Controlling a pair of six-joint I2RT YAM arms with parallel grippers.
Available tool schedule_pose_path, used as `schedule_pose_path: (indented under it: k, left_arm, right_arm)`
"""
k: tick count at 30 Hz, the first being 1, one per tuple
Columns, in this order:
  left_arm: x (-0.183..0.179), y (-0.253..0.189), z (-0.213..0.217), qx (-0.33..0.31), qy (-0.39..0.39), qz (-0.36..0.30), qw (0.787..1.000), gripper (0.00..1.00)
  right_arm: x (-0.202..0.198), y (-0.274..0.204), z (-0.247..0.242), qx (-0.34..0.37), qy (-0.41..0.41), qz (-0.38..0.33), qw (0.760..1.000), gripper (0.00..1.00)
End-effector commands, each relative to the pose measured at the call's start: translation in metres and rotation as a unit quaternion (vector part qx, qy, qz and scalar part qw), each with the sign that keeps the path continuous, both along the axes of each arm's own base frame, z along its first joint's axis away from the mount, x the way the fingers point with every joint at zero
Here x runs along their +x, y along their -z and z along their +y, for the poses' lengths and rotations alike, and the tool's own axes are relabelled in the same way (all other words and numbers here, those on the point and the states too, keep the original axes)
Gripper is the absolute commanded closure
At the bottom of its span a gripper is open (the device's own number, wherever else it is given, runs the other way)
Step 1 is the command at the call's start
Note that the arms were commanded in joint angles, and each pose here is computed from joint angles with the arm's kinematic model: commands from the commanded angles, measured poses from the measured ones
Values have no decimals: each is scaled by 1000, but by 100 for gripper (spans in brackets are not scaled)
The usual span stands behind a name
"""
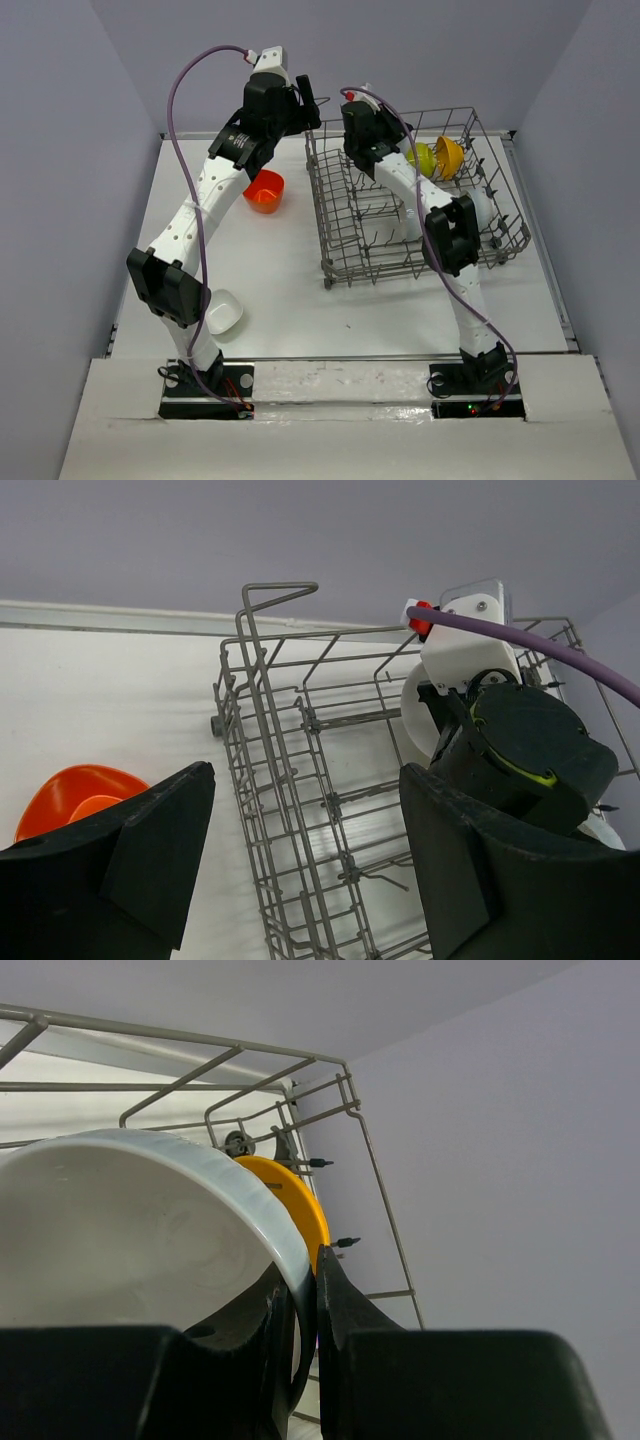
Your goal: Load the bowls into the dish rack
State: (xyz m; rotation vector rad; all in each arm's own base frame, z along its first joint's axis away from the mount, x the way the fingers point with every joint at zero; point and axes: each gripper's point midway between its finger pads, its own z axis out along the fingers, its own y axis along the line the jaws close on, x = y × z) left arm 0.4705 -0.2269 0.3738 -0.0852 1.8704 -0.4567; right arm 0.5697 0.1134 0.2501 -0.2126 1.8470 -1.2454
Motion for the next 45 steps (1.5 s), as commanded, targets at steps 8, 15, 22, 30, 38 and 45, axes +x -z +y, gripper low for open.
schedule_pose_path:
  k: [8,15,22,30,38,45]
  left_arm:
    - [-9,-45,3,-15,10,-49,999,16]
    - [-12,-47,5,-12,13,-50,999,16]
    - [-14,-49,4,-12,17,-52,998,16]
    - [-16,-51,3,-17,23,-52,998,16]
    - [-18,-54,2,-17,26,-55,998,16]
    - [-16,-52,1,-17,28,-53,998,16]
  right_arm:
    - [-30,-28,-10,-52,30,-16,998,99]
    - [-37,-23,3,-78,25,-4,997,99]
    - [-40,-12,16,-93,19,10,995,99]
    - [-42,-5,25,-106,9,20,994,99]
    - [-37,14,34,-119,2,36,992,99]
    - [-33,26,37,-126,-1,45,991,99]
